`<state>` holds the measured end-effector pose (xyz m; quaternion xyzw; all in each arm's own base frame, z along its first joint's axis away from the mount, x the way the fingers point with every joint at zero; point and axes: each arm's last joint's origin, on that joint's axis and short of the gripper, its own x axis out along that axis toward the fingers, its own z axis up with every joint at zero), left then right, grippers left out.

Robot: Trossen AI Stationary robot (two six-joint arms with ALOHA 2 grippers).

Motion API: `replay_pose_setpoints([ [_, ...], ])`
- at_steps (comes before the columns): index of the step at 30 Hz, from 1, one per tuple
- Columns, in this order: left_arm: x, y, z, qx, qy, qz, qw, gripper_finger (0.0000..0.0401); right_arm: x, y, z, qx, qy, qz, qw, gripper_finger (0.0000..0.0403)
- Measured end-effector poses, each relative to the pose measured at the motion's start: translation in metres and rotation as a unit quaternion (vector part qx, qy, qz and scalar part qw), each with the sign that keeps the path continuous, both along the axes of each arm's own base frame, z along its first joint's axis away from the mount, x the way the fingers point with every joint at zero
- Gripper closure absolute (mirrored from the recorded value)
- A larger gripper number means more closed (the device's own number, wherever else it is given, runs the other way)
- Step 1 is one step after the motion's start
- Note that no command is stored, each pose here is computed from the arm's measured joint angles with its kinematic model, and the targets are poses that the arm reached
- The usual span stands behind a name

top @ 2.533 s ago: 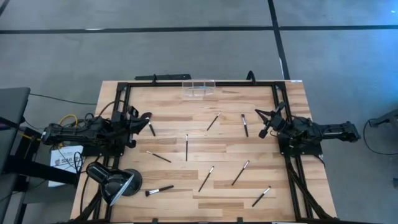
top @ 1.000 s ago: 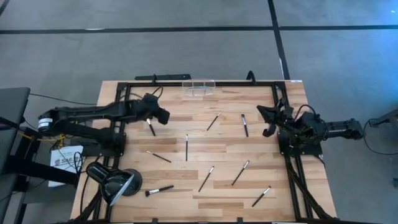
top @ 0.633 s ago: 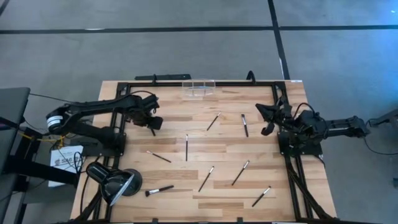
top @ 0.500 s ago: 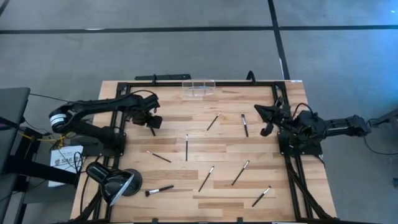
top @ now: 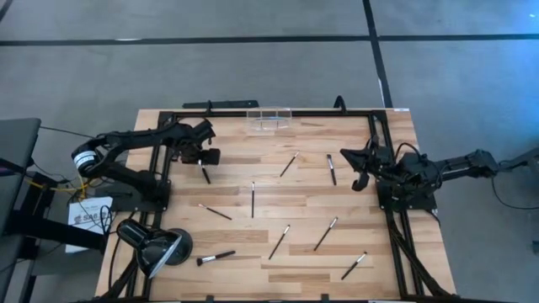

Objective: Sort items
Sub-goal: Put the highlighter brush into the left section of the transparent organizer

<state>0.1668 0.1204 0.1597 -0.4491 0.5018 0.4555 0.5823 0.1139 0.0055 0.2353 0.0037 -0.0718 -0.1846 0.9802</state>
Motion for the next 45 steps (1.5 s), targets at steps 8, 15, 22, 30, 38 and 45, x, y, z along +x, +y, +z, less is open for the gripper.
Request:
replay_pose_setpoints([
  [8, -0.005, -0.001, -0.012, 0.001, -0.009, 0.003, 1.000, 0.0246, 0.000, 0.000, 0.000, 0.002, 0.000, -0.008, 1.000, 0.0403],
  [15, -0.011, -0.006, -0.023, -0.006, 0.001, 0.002, 1.000, 0.0246, 0.000, 0.000, 0.000, 0.003, 0.000, -0.008, 1.000, 0.0403],
  [22, -0.013, -0.007, -0.026, 0.009, 0.005, -0.012, 1.000, 0.0250, 0.000, 0.000, 0.000, 0.002, -0.001, -0.009, 1.000, 0.0403],
  [30, -0.014, -0.008, -0.028, 0.015, 0.017, -0.050, 0.998, 0.0316, 0.000, -0.001, 0.000, 0.003, -0.001, -0.017, 1.000, 0.0403],
  [38, -0.014, -0.007, -0.028, 0.025, 0.018, -0.101, 0.994, 0.0358, 0.000, -0.002, 0.000, 0.003, -0.001, -0.017, 1.000, 0.0403],
  [45, -0.010, -0.009, -0.028, 0.045, 0.023, -0.155, 0.987, 0.0329, 0.000, -0.002, 0.000, 0.003, 0.000, -0.017, 1.000, 0.0403],
])
